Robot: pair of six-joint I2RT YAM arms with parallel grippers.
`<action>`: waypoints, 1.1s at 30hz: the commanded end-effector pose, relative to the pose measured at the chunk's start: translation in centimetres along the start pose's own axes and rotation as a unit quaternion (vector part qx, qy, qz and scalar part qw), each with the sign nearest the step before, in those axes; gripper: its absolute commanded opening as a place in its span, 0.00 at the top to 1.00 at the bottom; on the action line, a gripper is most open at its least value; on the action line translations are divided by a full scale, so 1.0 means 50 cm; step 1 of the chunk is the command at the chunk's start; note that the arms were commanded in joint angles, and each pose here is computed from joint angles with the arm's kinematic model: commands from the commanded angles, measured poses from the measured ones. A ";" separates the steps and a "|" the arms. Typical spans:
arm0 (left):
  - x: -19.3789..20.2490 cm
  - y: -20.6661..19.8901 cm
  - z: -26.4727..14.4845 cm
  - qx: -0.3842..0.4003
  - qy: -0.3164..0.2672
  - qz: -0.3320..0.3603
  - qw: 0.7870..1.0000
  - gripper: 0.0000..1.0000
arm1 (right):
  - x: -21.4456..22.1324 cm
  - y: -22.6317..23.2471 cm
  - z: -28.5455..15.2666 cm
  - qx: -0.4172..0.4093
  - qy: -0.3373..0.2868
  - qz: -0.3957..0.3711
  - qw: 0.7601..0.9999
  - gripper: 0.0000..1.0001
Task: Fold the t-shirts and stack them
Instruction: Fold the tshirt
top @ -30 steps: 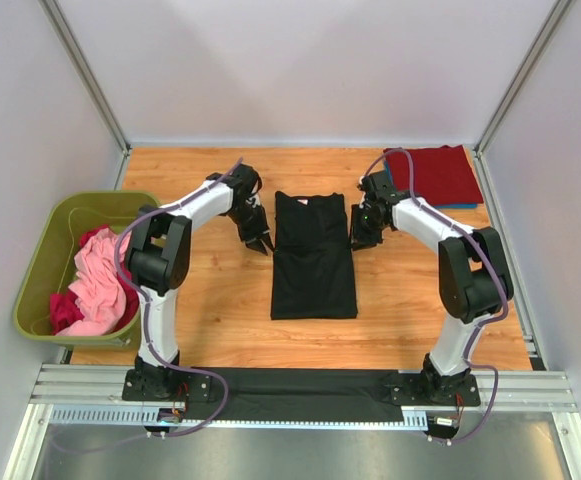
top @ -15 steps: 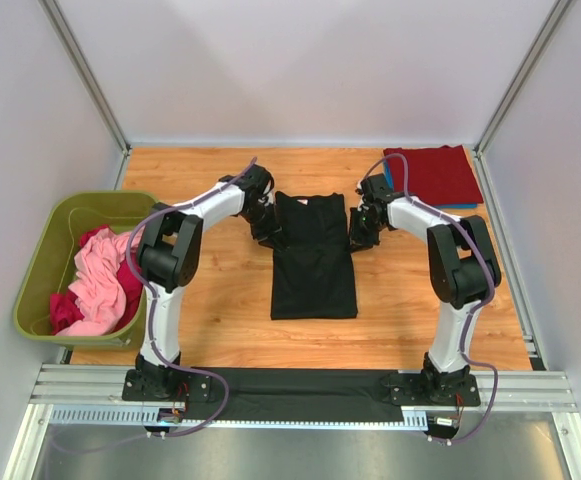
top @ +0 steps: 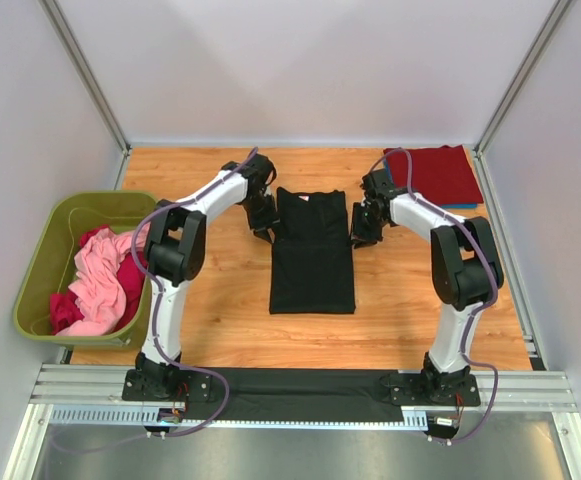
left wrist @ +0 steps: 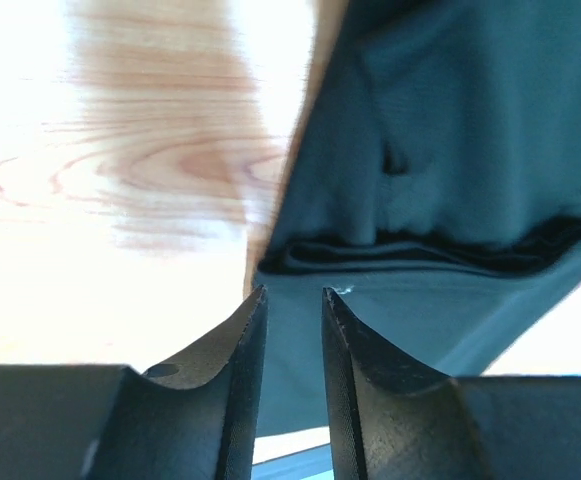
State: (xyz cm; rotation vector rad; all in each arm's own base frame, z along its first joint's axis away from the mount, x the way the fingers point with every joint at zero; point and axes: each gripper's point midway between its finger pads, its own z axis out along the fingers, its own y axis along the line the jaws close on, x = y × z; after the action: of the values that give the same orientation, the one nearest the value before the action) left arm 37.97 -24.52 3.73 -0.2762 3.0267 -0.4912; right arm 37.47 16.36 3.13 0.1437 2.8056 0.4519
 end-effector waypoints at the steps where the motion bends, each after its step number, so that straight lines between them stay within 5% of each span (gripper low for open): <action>1: -0.009 -0.040 -0.101 0.030 -0.026 0.029 0.999 0.64 | -0.008 0.044 -0.097 -0.038 -0.006 -0.022 0.999 0.71; 5: 0.042 -0.032 -0.144 0.025 -0.014 0.050 0.998 0.63 | 0.057 0.064 -0.135 -0.077 0.027 -0.025 0.996 0.75; 10: 0.136 -0.072 -0.164 0.097 0.012 0.084 0.992 0.63 | 0.166 0.117 -0.167 -0.187 0.085 -0.026 0.978 0.99; 14: 0.223 -0.053 -0.132 0.109 0.054 0.080 0.989 0.62 | 0.207 0.157 -0.181 -0.274 0.111 -0.012 0.955 1.00; 20: 0.293 -0.028 -0.090 0.096 0.099 0.091 0.986 0.62 | 0.264 0.145 -0.150 -0.299 0.150 0.009 0.942 1.00; 24: 0.301 -0.022 -0.072 0.087 0.089 0.092 0.988 0.62 | 0.292 0.123 -0.115 -0.286 0.170 0.021 0.943 1.00; 33: 0.347 0.176 0.026 -0.129 0.150 0.061 0.978 0.63 | 0.359 -0.019 -0.011 -0.118 0.194 0.041 0.973 1.00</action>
State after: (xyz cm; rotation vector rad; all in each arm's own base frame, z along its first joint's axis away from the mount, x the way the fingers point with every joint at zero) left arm 20.60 -23.17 1.28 -0.0349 3.3354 -0.4293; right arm 19.81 20.20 1.06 0.1310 3.0712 1.1642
